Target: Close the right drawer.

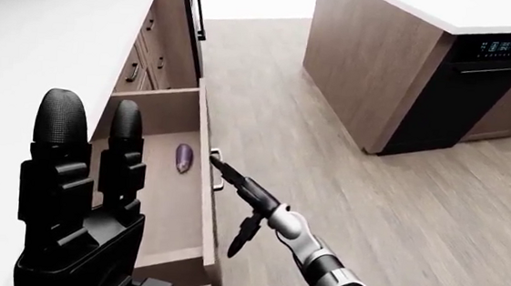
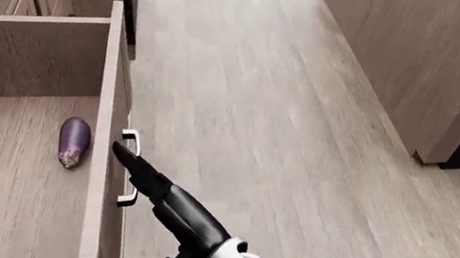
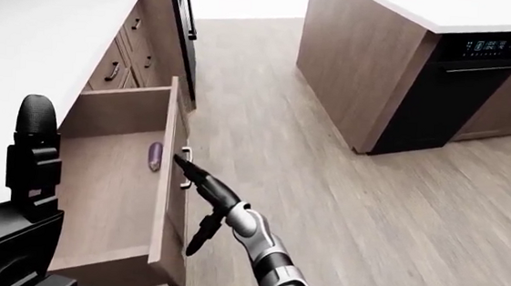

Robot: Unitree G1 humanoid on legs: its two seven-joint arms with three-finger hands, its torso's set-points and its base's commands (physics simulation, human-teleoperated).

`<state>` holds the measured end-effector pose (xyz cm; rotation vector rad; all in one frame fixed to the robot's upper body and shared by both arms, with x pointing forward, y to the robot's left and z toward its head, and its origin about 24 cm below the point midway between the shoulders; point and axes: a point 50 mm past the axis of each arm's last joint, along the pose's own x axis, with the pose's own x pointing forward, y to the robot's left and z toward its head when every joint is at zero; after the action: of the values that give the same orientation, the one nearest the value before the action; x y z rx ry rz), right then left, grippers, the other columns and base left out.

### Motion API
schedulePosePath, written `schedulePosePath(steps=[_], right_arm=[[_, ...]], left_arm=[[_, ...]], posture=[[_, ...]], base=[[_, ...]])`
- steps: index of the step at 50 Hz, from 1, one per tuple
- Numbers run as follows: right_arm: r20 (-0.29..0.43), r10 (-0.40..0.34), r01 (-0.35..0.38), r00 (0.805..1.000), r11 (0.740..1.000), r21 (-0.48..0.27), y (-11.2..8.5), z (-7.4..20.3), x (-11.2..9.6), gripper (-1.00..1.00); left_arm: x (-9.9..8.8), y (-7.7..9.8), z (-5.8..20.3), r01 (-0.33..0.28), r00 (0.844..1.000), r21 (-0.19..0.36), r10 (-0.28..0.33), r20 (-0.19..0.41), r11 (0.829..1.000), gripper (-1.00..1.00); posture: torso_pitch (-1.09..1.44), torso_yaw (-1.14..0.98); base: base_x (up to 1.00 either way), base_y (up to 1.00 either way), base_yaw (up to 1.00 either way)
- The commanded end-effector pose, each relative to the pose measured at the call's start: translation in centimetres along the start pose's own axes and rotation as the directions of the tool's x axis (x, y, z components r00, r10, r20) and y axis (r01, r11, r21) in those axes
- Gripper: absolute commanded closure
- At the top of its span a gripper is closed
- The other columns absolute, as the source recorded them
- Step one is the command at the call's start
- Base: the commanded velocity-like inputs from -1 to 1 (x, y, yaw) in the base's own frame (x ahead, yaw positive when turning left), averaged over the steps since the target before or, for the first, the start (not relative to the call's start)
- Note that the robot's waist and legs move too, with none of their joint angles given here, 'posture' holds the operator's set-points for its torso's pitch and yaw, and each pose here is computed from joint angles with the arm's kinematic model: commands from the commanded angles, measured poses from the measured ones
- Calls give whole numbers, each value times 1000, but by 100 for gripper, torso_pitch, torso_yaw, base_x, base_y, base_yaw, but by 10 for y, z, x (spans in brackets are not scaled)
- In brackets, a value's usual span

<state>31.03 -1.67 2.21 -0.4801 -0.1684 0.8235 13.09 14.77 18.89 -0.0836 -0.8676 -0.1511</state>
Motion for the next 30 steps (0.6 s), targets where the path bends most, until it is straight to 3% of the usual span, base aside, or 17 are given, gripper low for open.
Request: schedulePosePath(steps=[1, 30], right_arm=[[108, 135, -125, 985, 988, -95, 12, 22, 11, -100], [114, 206, -193, 972, 974, -115, 21, 31, 21, -100]], left_arm=[[3, -1, 10, 6, 998, 3, -6, 57, 1000, -100], [3, -1, 9, 6, 998, 0, -6, 58, 1000, -100]], posture=[[0, 0], [0, 0]], base=[[0, 0, 0], [0, 0, 0]])
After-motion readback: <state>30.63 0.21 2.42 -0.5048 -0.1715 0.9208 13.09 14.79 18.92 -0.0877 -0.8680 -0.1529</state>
